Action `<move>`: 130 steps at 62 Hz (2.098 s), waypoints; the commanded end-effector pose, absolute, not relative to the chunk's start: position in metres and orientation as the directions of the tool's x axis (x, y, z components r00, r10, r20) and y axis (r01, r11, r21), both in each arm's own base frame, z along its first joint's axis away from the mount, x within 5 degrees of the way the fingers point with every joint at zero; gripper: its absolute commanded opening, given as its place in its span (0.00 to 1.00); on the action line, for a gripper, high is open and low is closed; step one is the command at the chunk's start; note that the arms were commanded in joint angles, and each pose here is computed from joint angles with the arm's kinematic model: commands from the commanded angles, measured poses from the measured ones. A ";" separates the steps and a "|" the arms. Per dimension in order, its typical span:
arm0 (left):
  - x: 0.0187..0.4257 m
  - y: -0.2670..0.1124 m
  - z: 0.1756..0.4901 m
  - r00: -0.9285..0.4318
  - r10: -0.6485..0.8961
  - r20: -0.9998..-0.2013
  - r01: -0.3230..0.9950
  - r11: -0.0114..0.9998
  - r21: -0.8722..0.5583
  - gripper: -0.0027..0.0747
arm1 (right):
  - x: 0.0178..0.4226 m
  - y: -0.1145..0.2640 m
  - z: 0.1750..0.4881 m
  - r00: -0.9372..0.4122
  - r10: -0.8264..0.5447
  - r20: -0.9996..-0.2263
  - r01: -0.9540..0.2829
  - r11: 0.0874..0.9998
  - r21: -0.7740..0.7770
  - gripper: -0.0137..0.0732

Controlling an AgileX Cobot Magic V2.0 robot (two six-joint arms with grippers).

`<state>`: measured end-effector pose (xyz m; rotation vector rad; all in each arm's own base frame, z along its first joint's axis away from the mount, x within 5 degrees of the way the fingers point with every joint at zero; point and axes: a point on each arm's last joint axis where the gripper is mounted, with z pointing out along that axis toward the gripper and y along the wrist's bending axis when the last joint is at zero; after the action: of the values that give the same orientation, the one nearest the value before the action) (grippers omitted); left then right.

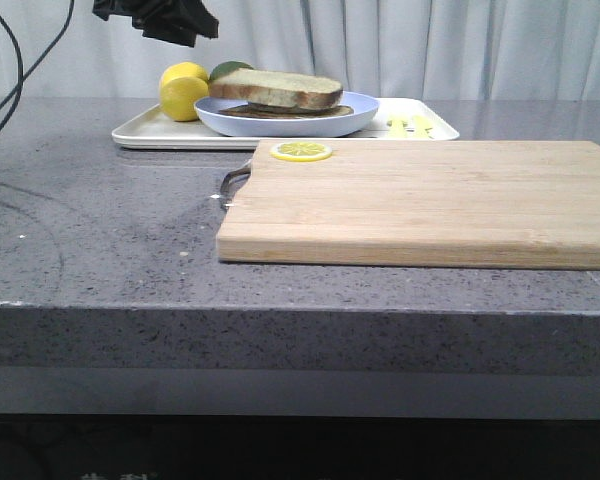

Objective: Place bread and move sandwich to tray

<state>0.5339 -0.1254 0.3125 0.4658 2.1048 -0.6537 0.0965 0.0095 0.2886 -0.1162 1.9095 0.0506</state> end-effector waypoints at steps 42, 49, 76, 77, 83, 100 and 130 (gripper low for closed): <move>0.426 -0.145 0.469 -0.625 -0.158 -0.765 0.664 0.409 -0.626 0.01 | 0.099 0.009 0.305 -0.222 -0.047 -0.974 -0.099 0.995 -0.026 0.03; 0.399 -0.155 0.496 -0.583 -0.145 -0.800 0.715 0.376 -0.589 0.01 | 0.099 0.009 0.305 -0.222 -0.047 -0.974 -0.099 0.995 -0.026 0.03; 0.325 -0.185 0.543 -0.425 0.028 -0.905 0.649 0.706 -0.283 0.01 | 0.099 0.009 0.305 -0.222 -0.047 -0.974 -0.099 0.995 -0.026 0.03; 0.325 -0.185 0.541 -0.434 0.045 -0.900 0.633 0.726 -0.269 0.01 | 0.099 0.009 0.305 -0.222 -0.047 -0.974 -0.099 0.995 -0.026 0.03; 0.318 -0.189 0.524 -0.499 0.145 -0.854 0.574 0.794 -0.201 0.01 | 0.099 0.009 0.305 -0.222 -0.047 -0.974 -0.099 0.995 -0.026 0.03; 0.295 -0.155 0.477 -0.642 0.277 -0.715 0.412 0.911 -0.017 0.01 | 0.099 0.009 0.305 -0.223 -0.047 -0.974 -0.099 0.995 -0.026 0.03; 0.208 -0.028 0.456 -0.627 0.103 -0.773 0.046 0.994 0.095 0.01 | 0.099 0.009 0.305 -0.223 -0.047 -0.974 -0.099 0.995 -0.026 0.03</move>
<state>0.2347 -0.0469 0.4388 0.1810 2.4036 0.0818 0.0968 0.0095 0.2885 -0.1159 1.9037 0.0507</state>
